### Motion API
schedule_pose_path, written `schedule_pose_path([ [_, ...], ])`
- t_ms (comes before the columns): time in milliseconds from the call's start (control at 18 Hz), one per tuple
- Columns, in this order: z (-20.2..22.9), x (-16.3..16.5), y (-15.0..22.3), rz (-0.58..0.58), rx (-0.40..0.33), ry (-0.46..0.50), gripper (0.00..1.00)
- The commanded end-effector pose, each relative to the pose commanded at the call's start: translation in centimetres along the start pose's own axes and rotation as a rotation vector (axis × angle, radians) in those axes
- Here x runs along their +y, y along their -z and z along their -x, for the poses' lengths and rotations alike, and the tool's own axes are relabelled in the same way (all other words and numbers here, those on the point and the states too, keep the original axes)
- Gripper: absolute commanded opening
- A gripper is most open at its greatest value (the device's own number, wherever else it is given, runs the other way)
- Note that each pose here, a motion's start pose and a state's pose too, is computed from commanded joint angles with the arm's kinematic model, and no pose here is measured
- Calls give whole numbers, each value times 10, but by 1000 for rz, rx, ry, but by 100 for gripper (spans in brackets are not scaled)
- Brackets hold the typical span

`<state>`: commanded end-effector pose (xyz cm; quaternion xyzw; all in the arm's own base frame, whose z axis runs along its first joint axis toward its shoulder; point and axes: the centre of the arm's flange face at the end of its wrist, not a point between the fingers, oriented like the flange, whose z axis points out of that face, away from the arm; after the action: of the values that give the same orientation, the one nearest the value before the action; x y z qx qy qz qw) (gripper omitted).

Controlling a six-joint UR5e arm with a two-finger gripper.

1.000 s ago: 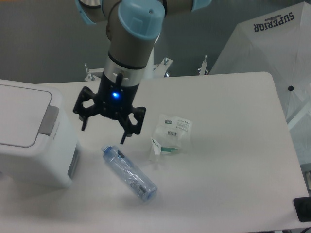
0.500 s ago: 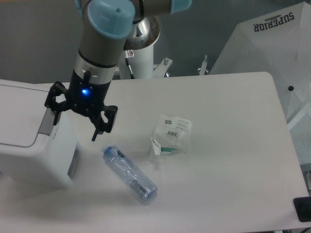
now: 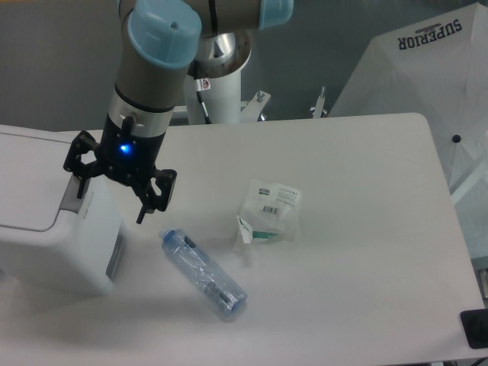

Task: Open the trash can
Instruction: 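Lower the gripper onto the trash can lid edge and press it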

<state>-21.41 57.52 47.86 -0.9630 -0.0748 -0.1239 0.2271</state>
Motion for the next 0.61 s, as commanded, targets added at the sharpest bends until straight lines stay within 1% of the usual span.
schedule_pose_path([
  [611,2,4,-9,17,5,4,100],
])
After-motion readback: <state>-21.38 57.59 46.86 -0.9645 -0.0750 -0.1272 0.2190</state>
